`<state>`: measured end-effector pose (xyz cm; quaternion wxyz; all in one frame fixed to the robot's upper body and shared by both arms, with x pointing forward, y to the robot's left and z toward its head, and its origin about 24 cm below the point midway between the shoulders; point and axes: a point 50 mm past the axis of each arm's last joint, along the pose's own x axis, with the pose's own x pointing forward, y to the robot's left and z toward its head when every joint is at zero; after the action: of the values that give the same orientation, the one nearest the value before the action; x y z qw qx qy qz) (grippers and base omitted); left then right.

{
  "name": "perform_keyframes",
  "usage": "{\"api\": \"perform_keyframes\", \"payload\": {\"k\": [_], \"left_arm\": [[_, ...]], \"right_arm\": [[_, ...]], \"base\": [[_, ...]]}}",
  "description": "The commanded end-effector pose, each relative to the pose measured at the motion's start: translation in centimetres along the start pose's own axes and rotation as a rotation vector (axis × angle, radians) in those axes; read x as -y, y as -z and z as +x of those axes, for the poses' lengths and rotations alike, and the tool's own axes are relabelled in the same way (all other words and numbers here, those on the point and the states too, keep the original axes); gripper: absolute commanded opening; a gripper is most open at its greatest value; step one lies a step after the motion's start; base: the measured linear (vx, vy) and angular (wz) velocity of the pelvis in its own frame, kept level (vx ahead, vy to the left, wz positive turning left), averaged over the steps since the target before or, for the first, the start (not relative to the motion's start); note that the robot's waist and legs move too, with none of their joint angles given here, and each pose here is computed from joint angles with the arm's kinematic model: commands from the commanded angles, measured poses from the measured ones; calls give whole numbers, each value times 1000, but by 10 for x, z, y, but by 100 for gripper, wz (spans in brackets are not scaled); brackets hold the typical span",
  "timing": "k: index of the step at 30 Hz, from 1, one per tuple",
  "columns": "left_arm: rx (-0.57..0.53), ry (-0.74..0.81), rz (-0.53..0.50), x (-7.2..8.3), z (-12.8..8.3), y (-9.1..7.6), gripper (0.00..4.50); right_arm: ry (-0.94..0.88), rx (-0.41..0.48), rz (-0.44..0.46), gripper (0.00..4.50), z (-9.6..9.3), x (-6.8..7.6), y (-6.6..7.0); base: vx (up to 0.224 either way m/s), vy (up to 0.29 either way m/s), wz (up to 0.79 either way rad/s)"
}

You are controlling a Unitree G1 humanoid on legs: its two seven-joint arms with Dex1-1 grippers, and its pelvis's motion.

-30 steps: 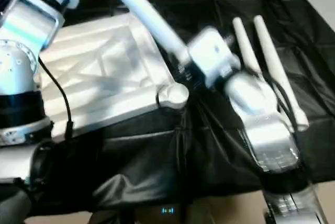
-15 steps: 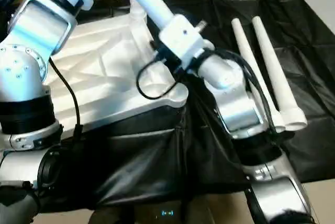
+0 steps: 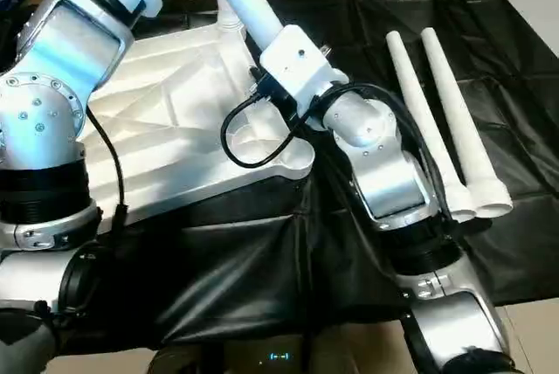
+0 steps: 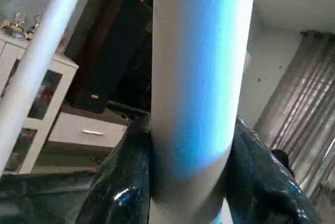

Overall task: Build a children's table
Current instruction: Insert table leg to table base

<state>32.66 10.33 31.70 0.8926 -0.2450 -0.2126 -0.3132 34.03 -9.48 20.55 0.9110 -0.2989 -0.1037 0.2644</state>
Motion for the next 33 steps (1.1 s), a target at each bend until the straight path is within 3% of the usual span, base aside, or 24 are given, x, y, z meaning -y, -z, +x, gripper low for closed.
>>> {"api": "perform_keyframes", "payload": {"k": [1, 11, 19, 30, 32, 33], "left_arm": [[36, 38, 44, 7, 0, -9, 155], [39, 86, 52, 10, -3, -9, 155], [60, 147, 74, 20, -5, -13, 155], [70, 151, 125, 19, -5, -14, 155], [71, 149, 133, 19, -5, -14, 155], [70, 151, 140, 19, -6, -14, 155]], "right_arm": [[-13, 12, 2, 292, -1, -3, -6], [-31, -42, 69, 289, -2, -6, 1], [-45, -72, 130, 210, -2, -8, 4], [-32, -112, 143, 206, -3, -10, 8], [-32, -113, 146, 257, -3, -10, 8], [-32, -112, 154, 257, -4, -11, 8]], "base": [[0, 0, 0], [0, 0, 0], [0, 0, 0], [0, 0, 0], [0, 0, 0], [0, 0, 0]]}}
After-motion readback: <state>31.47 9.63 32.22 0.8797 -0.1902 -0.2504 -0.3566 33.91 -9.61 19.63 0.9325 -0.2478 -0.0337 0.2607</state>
